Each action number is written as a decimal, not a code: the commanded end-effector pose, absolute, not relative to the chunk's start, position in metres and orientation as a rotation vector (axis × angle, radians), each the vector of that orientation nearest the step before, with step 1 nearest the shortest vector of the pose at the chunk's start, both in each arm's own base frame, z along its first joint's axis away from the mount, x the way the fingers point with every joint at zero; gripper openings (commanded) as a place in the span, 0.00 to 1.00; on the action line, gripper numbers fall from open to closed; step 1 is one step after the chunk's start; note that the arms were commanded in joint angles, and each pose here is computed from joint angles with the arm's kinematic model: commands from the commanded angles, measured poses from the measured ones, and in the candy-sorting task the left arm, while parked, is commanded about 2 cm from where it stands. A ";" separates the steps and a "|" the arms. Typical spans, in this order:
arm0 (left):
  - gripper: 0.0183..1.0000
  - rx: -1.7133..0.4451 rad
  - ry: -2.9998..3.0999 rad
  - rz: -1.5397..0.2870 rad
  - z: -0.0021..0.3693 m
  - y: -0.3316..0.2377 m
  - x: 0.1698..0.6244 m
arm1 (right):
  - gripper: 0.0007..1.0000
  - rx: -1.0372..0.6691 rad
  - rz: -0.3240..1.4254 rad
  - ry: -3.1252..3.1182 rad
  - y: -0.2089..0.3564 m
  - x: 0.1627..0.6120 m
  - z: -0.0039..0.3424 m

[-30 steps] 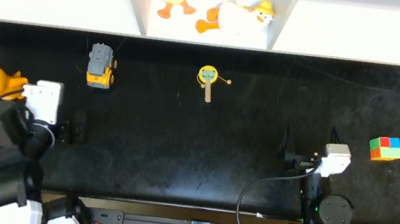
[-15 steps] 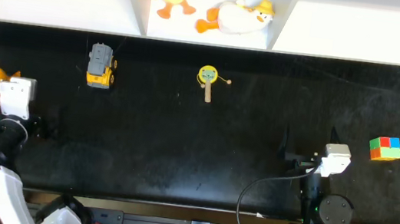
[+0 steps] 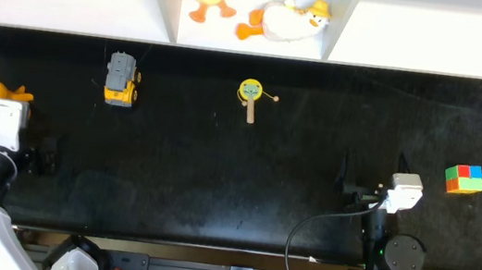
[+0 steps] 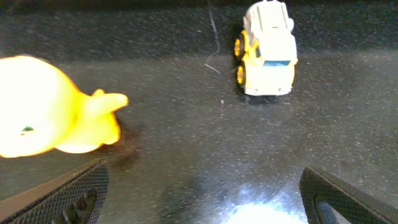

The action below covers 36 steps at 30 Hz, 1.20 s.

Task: Store Toys

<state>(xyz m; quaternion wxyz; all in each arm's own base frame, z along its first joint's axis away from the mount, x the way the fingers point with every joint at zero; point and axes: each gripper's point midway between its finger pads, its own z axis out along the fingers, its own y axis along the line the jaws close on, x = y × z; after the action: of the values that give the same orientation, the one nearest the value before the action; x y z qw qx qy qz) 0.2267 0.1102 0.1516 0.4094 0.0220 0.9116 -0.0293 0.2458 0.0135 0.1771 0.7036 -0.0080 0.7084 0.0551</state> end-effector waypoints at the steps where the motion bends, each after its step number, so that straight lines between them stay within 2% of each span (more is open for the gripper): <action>1: 1.00 0.053 2.313 0.068 0.175 0.134 0.221 | 1.00 -0.020 0.120 1.577 0.014 0.246 0.174; 10: 1.00 -0.118 2.310 0.165 0.182 0.173 0.202 | 1.00 -0.021 0.120 1.577 0.014 0.246 0.174; 19: 1.00 -0.130 2.332 0.138 0.187 0.198 0.212 | 1.00 -0.020 0.120 1.577 0.014 0.246 0.174; 30: 1.00 -0.128 2.359 0.106 0.173 0.212 0.219 | 1.00 -0.020 0.120 1.577 0.014 0.246 0.174; 36: 1.00 -0.114 2.341 0.140 0.174 0.221 0.224 | 0.99 -0.021 0.120 1.577 0.014 0.246 0.174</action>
<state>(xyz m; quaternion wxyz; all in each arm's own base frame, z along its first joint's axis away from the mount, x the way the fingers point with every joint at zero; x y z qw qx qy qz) 0.2208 0.2138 0.1619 0.3759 -0.0609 0.9240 0.0355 0.2458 0.0135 0.1772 0.7037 -0.0082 0.7083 0.0550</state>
